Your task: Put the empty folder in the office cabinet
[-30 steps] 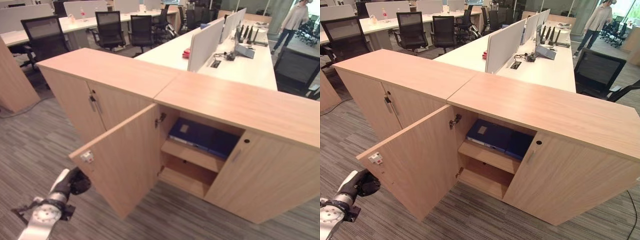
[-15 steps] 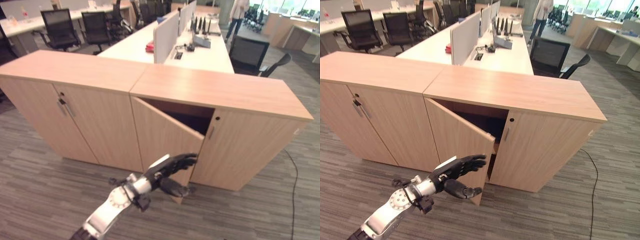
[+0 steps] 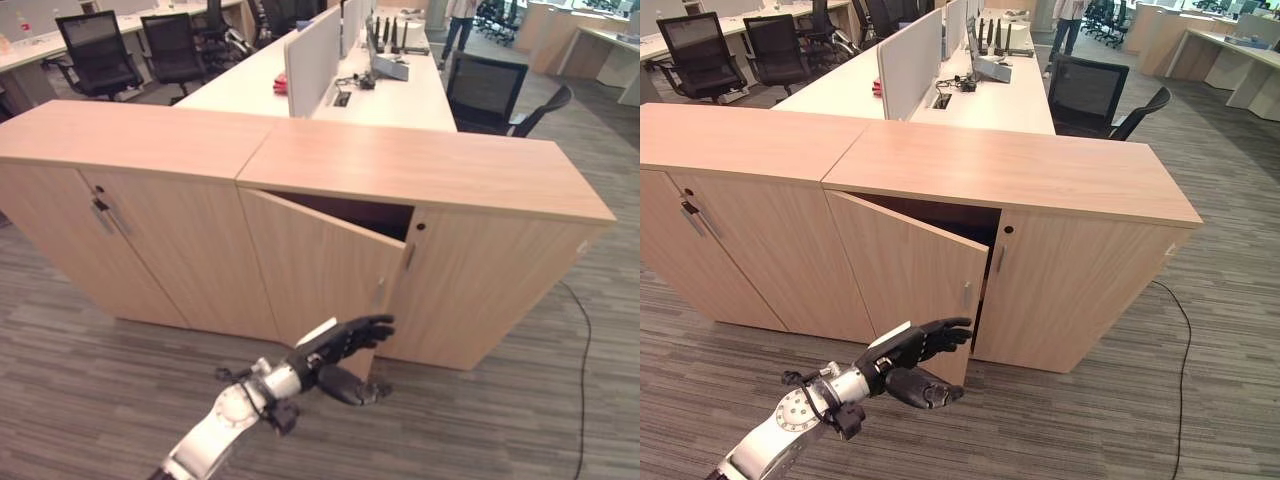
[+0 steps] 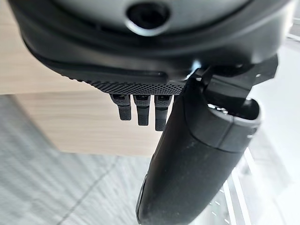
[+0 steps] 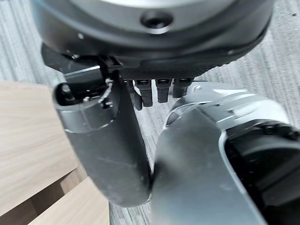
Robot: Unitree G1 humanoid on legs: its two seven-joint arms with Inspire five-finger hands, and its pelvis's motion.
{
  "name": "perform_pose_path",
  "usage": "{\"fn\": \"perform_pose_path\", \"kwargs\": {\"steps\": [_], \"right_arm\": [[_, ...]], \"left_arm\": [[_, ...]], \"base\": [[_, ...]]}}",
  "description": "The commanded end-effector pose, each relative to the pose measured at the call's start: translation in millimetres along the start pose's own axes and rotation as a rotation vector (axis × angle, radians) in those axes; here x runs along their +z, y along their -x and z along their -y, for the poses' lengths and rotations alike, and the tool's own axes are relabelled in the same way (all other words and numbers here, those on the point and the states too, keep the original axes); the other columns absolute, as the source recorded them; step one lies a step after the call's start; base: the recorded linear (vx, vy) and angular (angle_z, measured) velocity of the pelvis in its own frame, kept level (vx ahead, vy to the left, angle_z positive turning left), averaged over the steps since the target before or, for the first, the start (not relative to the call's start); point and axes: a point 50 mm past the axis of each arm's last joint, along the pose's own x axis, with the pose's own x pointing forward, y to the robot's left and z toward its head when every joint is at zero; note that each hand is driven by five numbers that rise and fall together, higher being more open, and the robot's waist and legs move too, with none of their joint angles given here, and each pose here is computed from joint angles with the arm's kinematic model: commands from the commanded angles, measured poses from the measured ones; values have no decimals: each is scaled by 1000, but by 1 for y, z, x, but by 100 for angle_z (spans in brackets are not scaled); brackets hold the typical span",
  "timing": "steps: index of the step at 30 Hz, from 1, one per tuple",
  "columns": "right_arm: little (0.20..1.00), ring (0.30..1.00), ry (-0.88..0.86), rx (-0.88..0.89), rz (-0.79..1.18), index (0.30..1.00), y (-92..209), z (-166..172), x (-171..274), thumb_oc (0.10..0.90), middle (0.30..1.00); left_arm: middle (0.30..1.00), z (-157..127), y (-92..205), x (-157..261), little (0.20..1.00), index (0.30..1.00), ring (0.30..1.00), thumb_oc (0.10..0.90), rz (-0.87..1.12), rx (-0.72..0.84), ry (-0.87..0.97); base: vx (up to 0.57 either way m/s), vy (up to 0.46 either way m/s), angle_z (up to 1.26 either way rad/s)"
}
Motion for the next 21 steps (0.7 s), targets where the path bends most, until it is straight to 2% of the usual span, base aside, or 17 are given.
{"fn": "perform_pose_path", "kwargs": {"steps": [1,2,5,7,8,9,15,20,21], "right_arm": [[900,900,28,-16,-11,900,1,5,1,800,900],[900,900,29,-17,-12,900,1,5,1,800,900],[900,900,108,-14,-16,900,0,4,9,800,900],[900,900,99,-12,-1,900,-1,2,12,800,900],[900,900,100,-12,-1,900,-1,2,12,800,900],[900,900,34,-16,19,900,-2,1,13,800,900],[900,900,-146,-45,23,900,-3,-3,10,800,900],[900,900,-181,-53,13,900,-4,-4,7,800,900],[900,900,-177,-60,6,900,-4,-4,5,800,900]], "left_arm": [[900,-14,-3,27,900,900,900,800,176,74,74],[900,-14,-2,27,900,900,900,800,176,75,75],[900,-9,15,-23,900,900,900,800,48,122,432],[900,-8,26,-37,900,900,900,800,28,175,551],[900,-8,26,-37,900,900,900,800,28,176,552],[900,-4,36,-55,900,900,900,800,-20,233,588],[900,-6,36,-78,900,900,900,800,-88,367,537],[900,-10,34,-79,900,900,900,800,-99,399,490],[900,-8,33,-84,900,900,900,800,-97,421,529]], "base": [[2,-10,-19],[8,-8,-12],[9,11,-2],[4,20,-14],[3,-13,-21],[2,-15,-11],[9,-68,0],[8,-91,-1],[21,-145,-6]]}}
